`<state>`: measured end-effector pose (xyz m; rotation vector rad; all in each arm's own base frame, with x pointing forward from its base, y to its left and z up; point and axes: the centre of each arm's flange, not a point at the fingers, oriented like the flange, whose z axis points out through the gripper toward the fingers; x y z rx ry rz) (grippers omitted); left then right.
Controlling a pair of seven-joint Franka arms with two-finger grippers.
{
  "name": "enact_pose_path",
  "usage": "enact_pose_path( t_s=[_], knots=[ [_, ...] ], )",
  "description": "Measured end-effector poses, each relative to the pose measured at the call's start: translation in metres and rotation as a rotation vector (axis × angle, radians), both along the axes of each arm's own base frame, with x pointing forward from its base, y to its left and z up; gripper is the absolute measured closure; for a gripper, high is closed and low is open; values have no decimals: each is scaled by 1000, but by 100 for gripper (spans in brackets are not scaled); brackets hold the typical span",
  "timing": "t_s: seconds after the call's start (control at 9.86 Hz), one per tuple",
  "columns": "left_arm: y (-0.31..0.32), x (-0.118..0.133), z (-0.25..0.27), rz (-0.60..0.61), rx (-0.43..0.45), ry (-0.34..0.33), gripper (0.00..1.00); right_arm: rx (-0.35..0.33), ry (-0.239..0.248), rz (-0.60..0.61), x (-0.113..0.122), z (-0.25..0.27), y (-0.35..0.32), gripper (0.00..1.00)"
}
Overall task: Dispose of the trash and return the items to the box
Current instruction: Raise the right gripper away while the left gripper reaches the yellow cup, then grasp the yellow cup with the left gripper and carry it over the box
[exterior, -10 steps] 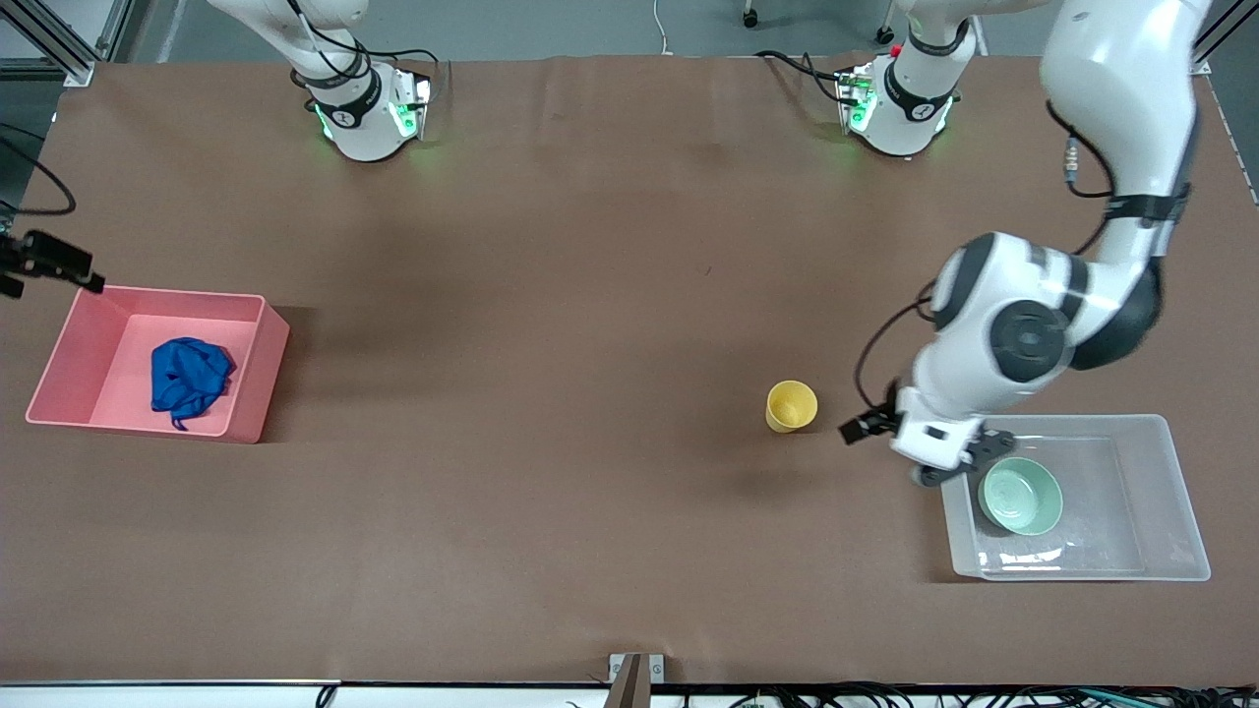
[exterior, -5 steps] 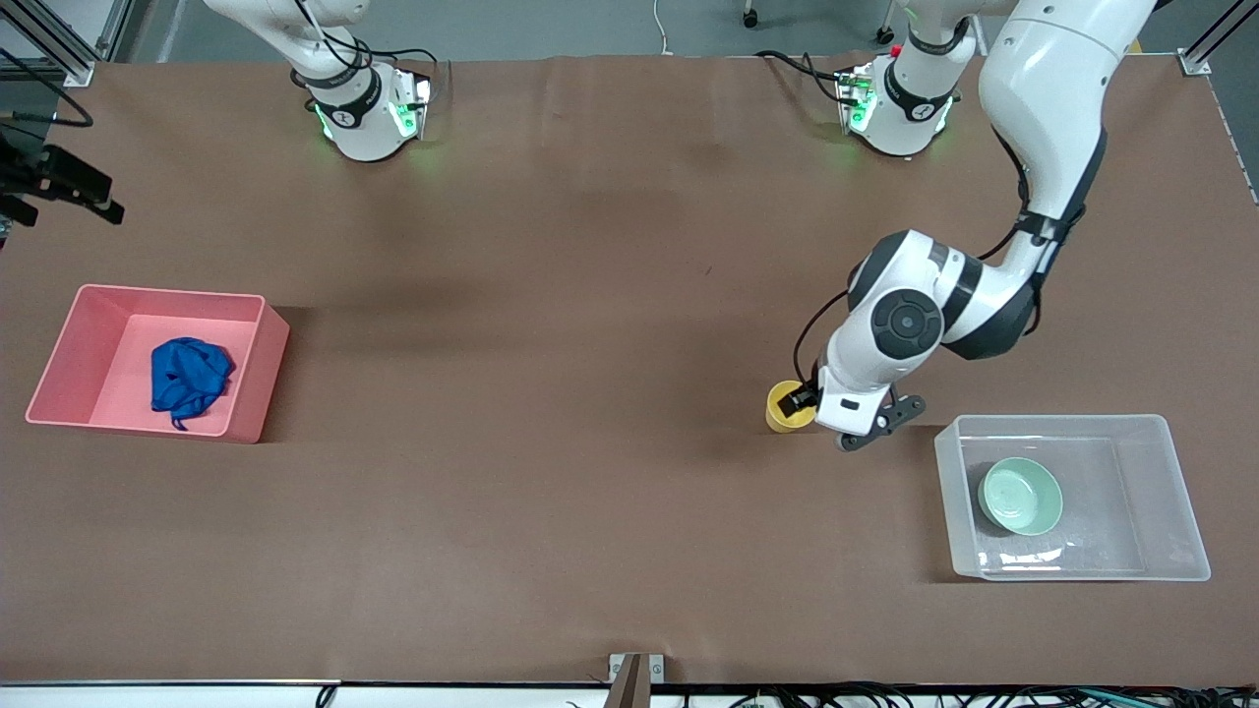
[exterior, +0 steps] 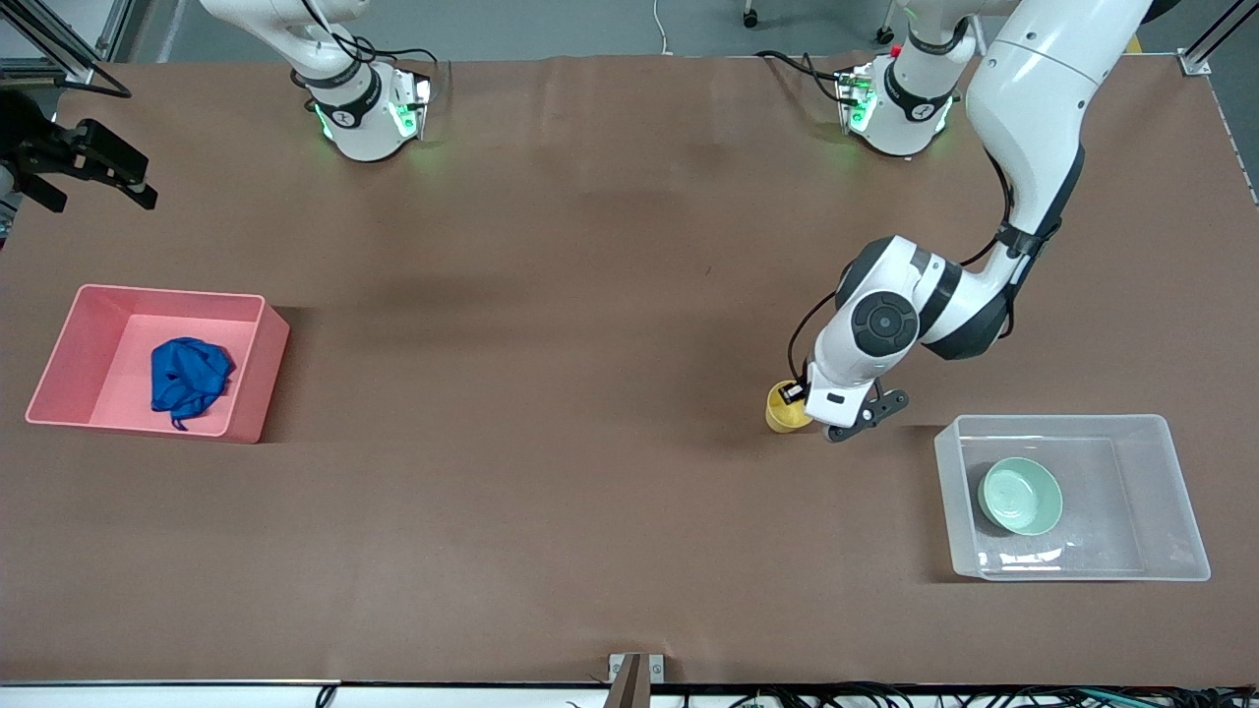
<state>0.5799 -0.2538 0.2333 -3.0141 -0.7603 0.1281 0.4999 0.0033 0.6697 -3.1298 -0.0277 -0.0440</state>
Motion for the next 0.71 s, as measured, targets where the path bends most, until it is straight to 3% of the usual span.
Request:
enact_pose_path(
  t_s=[0.2, 0.41, 0.71],
  knots=[
    [-2, 11, 12, 27, -15, -35, 97, 0, 4, 6, 24, -7, 4, 0],
    [3, 34, 48, 51, -32, -104, 97, -1, 16, 5, 38, -15, 4, 0],
    [35, 75, 136, 33, -11, -180, 97, -1, 26, -6, 38, -17, 4, 0]
  ],
)
